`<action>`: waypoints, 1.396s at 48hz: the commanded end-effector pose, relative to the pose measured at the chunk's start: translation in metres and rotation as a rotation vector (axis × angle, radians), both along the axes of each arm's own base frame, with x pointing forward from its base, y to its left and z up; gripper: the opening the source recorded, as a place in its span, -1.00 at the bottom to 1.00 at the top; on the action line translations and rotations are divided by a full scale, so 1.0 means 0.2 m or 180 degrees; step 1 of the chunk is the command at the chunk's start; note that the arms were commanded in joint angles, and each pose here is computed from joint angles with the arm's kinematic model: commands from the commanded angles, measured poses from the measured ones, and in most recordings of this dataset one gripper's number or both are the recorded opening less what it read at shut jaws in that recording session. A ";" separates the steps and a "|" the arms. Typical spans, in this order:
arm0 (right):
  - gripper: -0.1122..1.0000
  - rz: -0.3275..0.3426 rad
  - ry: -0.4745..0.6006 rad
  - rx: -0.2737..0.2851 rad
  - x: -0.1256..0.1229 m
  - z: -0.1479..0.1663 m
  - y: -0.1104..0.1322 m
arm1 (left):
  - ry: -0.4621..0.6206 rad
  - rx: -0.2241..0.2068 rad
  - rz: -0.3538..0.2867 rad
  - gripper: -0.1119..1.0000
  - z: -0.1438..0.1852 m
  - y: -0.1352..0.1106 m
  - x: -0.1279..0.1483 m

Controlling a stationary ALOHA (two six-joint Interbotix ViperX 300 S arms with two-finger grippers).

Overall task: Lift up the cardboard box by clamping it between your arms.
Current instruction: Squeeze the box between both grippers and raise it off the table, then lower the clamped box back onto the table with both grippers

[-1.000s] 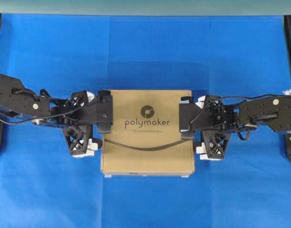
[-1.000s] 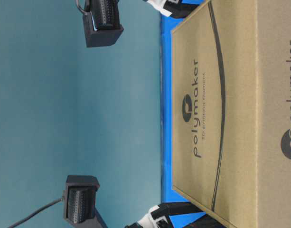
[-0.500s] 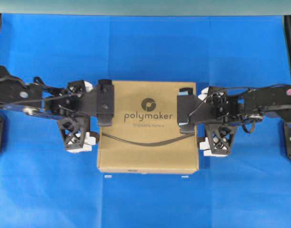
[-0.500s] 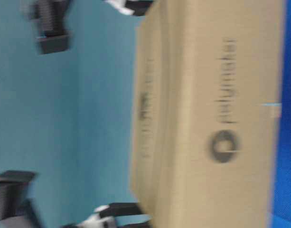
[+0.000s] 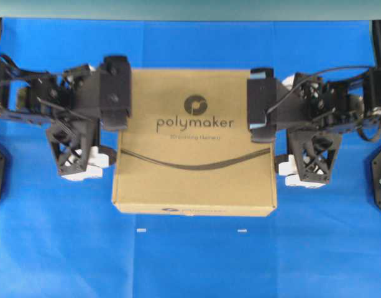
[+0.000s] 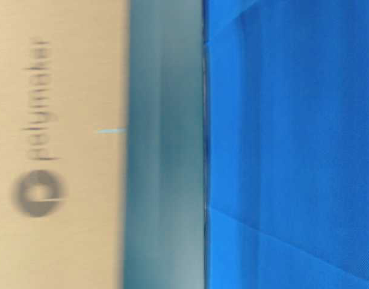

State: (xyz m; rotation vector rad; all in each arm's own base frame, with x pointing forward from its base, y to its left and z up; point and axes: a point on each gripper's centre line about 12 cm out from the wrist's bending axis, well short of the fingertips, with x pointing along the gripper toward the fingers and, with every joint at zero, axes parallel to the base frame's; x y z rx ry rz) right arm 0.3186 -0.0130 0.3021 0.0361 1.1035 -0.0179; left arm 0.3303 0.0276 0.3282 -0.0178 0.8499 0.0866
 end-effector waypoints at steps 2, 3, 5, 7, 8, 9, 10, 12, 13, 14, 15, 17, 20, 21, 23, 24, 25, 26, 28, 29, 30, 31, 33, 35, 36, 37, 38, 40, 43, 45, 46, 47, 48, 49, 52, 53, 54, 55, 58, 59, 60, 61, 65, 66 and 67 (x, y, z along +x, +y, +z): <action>0.98 -0.0104 -0.0333 0.0088 0.07 0.21 0.01 | -0.0409 -0.0016 0.0085 0.69 0.26 0.03 0.06; 0.98 -0.0102 -0.0337 0.0088 0.07 0.23 0.01 | -0.0423 -0.0015 0.0086 0.69 0.29 0.03 0.06; 0.98 -0.0100 -0.0347 0.0085 0.07 0.26 0.01 | -0.0448 -0.0013 0.0086 0.69 0.32 0.03 0.06; 0.98 -0.0111 -0.0372 0.0086 0.07 0.31 0.00 | -0.0467 -0.0011 0.0087 0.69 0.36 0.03 0.05; 0.98 -0.0115 -0.0377 0.0086 0.07 0.32 0.00 | -0.0472 -0.0011 0.0088 0.69 0.37 0.03 0.05; 0.98 -0.0118 -0.0372 0.0090 0.07 0.33 0.00 | -0.0482 -0.0010 0.0088 0.69 0.39 0.03 0.05; 0.98 -0.0127 -0.0372 0.0090 0.07 0.35 -0.01 | -0.0482 -0.0010 0.0088 0.69 0.40 0.03 0.05; 0.98 -0.0139 -0.0353 0.0082 0.06 0.37 -0.02 | -0.0477 -0.0007 0.0086 0.69 0.43 0.03 0.05; 0.98 -0.0148 -0.0343 0.0086 0.06 0.38 -0.02 | -0.0482 -0.0007 0.0087 0.69 0.44 0.03 0.05; 0.98 -0.0156 -0.0339 0.0086 0.06 0.39 -0.03 | -0.0477 -0.0008 0.0088 0.69 0.46 0.03 0.05; 0.98 -0.0157 -0.0329 0.0079 0.06 0.39 -0.03 | -0.0477 -0.0008 0.0088 0.69 0.47 0.03 0.05; 0.98 -0.0175 -0.0319 0.0078 0.05 0.40 -0.04 | -0.0467 -0.0012 0.0093 0.69 0.49 0.03 0.06; 0.98 -0.0183 -0.0295 0.0081 0.05 0.41 -0.05 | -0.0468 -0.0012 0.0094 0.69 0.52 0.03 0.06; 0.98 -0.0179 -0.0290 0.0074 0.05 0.41 -0.05 | -0.0463 -0.0013 0.0094 0.69 0.52 0.03 0.06; 0.98 -0.0180 -0.0295 0.0064 0.05 0.41 -0.05 | -0.0462 -0.0009 0.0091 0.69 0.53 0.03 0.07; 0.98 -0.0185 -0.0295 0.0064 0.05 0.41 -0.05 | -0.0467 -0.0005 0.0088 0.69 0.53 0.03 0.07; 0.98 -0.0185 -0.0300 0.0063 0.05 0.41 -0.05 | -0.0457 -0.0006 0.0088 0.69 0.53 0.03 0.08; 0.98 -0.0185 -0.0300 0.0063 0.05 0.41 -0.05 | -0.0457 -0.0006 0.0088 0.69 0.53 0.03 0.08; 0.98 -0.0185 -0.0304 0.0063 0.04 0.42 -0.05 | -0.0462 -0.0006 0.0088 0.69 0.54 0.03 0.08; 0.98 -0.0185 -0.0300 0.0063 0.05 0.41 -0.05 | -0.0462 -0.0006 0.0088 0.69 0.54 0.03 0.08; 0.98 -0.0185 -0.0304 0.0063 0.04 0.42 -0.05 | -0.0457 -0.0006 0.0088 0.69 0.53 0.03 0.09; 0.98 -0.0185 -0.0300 0.0063 0.05 0.41 -0.05 | -0.0457 -0.0006 0.0088 0.69 0.53 0.03 0.09; 0.98 -0.0185 -0.0304 0.0063 0.04 0.42 -0.05 | -0.0452 -0.0007 0.0088 0.69 0.53 0.03 0.09; 0.98 -0.0185 -0.0300 0.0063 0.04 0.41 -0.05 | -0.0452 -0.0007 0.0088 0.69 0.53 0.03 0.08; 0.98 -0.0185 -0.0300 0.0063 0.04 0.41 -0.05 | -0.0452 -0.0007 0.0088 0.69 0.53 0.03 0.08; 0.98 -0.0185 -0.0295 0.0064 0.04 0.41 -0.05 | -0.0447 -0.0007 0.0088 0.69 0.53 0.03 0.08; 0.98 -0.0185 -0.0300 0.0063 0.04 0.41 -0.05 | -0.0447 -0.0007 0.0093 0.69 0.53 0.04 0.08; 0.98 -0.0186 -0.0295 0.0064 0.04 0.41 -0.05 | -0.0443 -0.0011 0.0096 0.69 0.52 0.04 0.08; 0.98 -0.0183 -0.0275 0.0055 0.04 0.40 -0.05 | -0.0418 -0.0011 0.0101 0.68 0.51 0.04 0.08; 0.98 -0.0186 -0.0255 0.0044 0.04 0.38 -0.06 | -0.0399 -0.0012 0.0106 0.69 0.50 0.04 0.09; 0.98 -0.0187 -0.0245 0.0042 0.04 0.36 -0.06 | -0.0395 -0.0016 0.0114 0.69 0.49 0.04 0.09; 0.98 -0.0189 -0.0240 0.0035 0.04 0.35 -0.06 | -0.0380 -0.0016 0.0124 0.69 0.48 0.05 0.09; 0.98 -0.0195 -0.0225 0.0036 0.04 0.33 -0.07 | -0.0370 -0.0017 0.0128 0.69 0.46 0.05 0.09; 0.98 -0.0196 -0.0230 0.0036 0.04 0.32 -0.07 | -0.0356 -0.0018 0.0133 0.69 0.45 0.06 0.10; 0.98 -0.0199 -0.0279 0.0033 0.05 0.29 -0.07 | -0.0322 -0.0020 0.0136 0.68 0.39 0.06 0.11; 0.98 -0.0200 -0.0299 0.0032 0.05 0.29 -0.07 | -0.0297 -0.0019 0.0133 0.68 0.37 0.06 0.12; 0.98 -0.0201 -0.0313 0.0031 0.05 0.28 -0.07 | -0.0277 -0.0020 0.0132 0.68 0.35 0.06 0.12; 0.98 -0.0203 -0.0318 0.0031 0.05 0.26 -0.07 | -0.0243 -0.0018 0.0132 0.68 0.31 0.06 0.13; 0.98 -0.0229 -0.0347 0.0028 0.05 0.23 -0.08 | -0.0180 -0.0030 0.0143 0.69 0.24 0.07 0.14; 0.98 -0.0234 -0.0342 0.0031 0.04 0.21 -0.08 | -0.0157 -0.0040 0.0146 0.68 0.22 0.07 0.14; 0.98 -0.0236 -0.0337 0.0031 0.04 0.18 -0.08 | -0.0137 -0.0037 0.0146 0.68 0.20 0.07 0.15; 0.98 -0.0241 -0.0337 0.0033 0.04 0.17 -0.08 | -0.0117 -0.0039 0.0141 0.68 0.18 0.06 0.15; 0.98 -0.0250 -0.0313 0.0037 0.04 0.10 -0.08 | -0.0045 -0.0050 0.0140 0.68 0.11 0.06 0.16; 0.98 -0.0251 -0.0313 0.0037 0.03 0.08 -0.08 | -0.0035 -0.0046 0.0140 0.68 0.10 0.06 0.16; 0.98 -0.0248 -0.0303 0.0035 0.03 0.06 -0.08 | -0.0025 -0.0046 0.0140 0.68 0.08 0.07 0.17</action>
